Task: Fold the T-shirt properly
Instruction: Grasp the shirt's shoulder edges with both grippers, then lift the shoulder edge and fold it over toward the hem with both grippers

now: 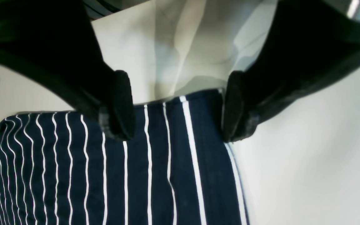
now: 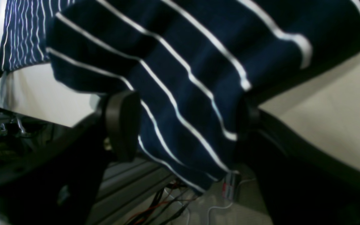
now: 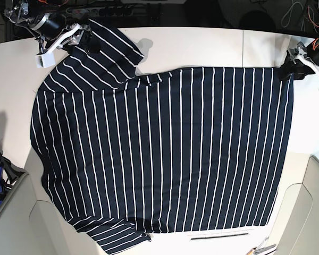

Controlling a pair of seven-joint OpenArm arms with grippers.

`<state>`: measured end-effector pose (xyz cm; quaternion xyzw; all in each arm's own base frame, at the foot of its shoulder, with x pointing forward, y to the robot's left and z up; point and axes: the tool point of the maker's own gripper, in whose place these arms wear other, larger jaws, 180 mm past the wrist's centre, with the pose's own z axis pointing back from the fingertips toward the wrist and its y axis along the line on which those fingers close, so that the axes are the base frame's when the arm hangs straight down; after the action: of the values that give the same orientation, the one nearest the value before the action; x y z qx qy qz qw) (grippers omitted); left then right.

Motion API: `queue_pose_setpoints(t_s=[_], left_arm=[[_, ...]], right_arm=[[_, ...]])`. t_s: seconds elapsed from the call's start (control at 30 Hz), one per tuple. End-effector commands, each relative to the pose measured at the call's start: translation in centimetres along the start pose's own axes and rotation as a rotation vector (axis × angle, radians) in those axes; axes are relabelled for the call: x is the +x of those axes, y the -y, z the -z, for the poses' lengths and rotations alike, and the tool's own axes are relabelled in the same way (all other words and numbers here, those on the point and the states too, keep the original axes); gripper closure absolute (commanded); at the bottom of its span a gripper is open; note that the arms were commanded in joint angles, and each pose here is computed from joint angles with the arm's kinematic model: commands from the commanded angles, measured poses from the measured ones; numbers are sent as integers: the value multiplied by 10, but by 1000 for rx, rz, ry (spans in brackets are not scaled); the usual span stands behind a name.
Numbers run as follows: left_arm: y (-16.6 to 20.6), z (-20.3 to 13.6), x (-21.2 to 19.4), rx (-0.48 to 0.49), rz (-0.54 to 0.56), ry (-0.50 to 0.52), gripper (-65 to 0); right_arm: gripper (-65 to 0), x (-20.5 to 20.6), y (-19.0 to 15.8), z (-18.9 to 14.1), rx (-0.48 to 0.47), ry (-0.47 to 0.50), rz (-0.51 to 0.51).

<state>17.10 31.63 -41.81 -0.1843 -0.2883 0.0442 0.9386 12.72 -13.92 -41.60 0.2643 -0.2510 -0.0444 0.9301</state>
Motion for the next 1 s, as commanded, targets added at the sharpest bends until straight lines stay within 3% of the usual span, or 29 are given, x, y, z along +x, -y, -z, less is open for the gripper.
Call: queue_pose_setpoints(t_s=[0.0, 0.07, 0.1, 0.2, 0.23, 0.27, 0.5, 0.8, 0.97], left_arm=[[-4, -1, -22, 20, 10, -104, -385], [-2, -1, -18, 12, 2, -81, -257], [-2, -1, -15, 9, 0, -66, -185], [-2, 0, -3, 11, 1, 3, -30], [-3, -1, 2, 14, 4, 25, 0], [-3, -1, 5, 17, 8, 45, 0], [-2, -7, 27, 27, 48, 110, 0], [4, -46, 97, 56, 130, 342, 0], [8, -40, 123, 73, 194, 386, 0]], right_arm=[[-411, 2, -2, -3, 5, 2, -10], [-396, 2, -2, -3, 5, 4, -10], [-357, 2, -2, -3, 5, 7, -10], [-130, 3, -2, -2, 6, 12, -9], [-43, 3, -2, -2, 7, 12, -9], [0, 4, -2, -3, 10, 14, -6], [0, 16, -16, -13, 72, 43, -64], [0, 96, -42, -62, 41, 316, -182], [0, 124, -35, -61, 0, 373, -227]])
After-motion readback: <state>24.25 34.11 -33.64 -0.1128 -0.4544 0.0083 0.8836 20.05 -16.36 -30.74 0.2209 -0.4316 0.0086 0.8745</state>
